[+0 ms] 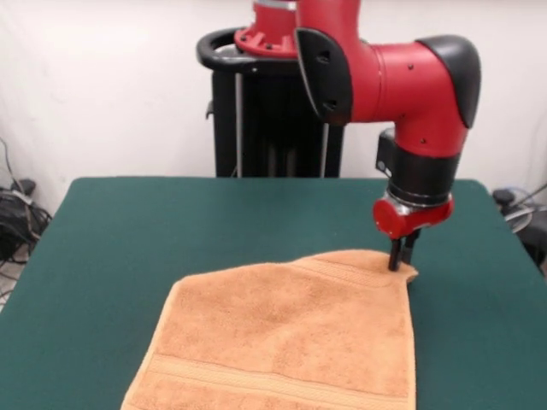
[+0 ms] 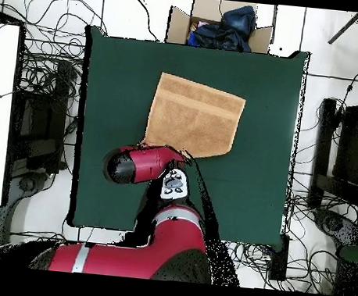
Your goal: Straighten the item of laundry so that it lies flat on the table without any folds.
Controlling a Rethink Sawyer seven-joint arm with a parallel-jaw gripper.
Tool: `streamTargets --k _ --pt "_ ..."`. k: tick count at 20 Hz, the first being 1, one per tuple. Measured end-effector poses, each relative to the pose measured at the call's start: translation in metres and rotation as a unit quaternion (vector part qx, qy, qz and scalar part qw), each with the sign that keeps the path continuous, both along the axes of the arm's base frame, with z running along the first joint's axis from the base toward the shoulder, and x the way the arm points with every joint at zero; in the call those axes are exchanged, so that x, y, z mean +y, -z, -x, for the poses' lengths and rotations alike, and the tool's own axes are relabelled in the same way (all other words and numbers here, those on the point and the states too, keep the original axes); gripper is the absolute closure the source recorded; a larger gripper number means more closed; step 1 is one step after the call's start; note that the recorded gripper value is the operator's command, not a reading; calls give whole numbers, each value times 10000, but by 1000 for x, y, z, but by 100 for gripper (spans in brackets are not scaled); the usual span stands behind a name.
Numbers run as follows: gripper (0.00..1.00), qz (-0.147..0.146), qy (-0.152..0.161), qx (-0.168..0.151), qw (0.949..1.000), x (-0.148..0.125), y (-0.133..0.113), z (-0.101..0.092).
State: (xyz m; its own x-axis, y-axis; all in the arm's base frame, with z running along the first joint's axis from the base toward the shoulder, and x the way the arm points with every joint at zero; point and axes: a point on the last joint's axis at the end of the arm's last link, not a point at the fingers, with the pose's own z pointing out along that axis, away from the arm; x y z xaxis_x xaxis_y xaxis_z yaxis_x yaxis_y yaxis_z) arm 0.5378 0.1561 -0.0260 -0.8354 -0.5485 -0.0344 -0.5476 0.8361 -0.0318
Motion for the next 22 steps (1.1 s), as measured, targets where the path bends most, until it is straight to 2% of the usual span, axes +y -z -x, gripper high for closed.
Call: streamTargets --k 5,10,12,18,22 --pt "100 -176 104 294 9994 1 -5 -4" --pt "100 -154 122 716 9972 0 -18 -2" --pt "100 -58 96 1148 9933 0 -28 4" --pt "100 145 23 1926 9812 5 -36 9" --pt "100 149 8 1950 9807 9 -28 3"
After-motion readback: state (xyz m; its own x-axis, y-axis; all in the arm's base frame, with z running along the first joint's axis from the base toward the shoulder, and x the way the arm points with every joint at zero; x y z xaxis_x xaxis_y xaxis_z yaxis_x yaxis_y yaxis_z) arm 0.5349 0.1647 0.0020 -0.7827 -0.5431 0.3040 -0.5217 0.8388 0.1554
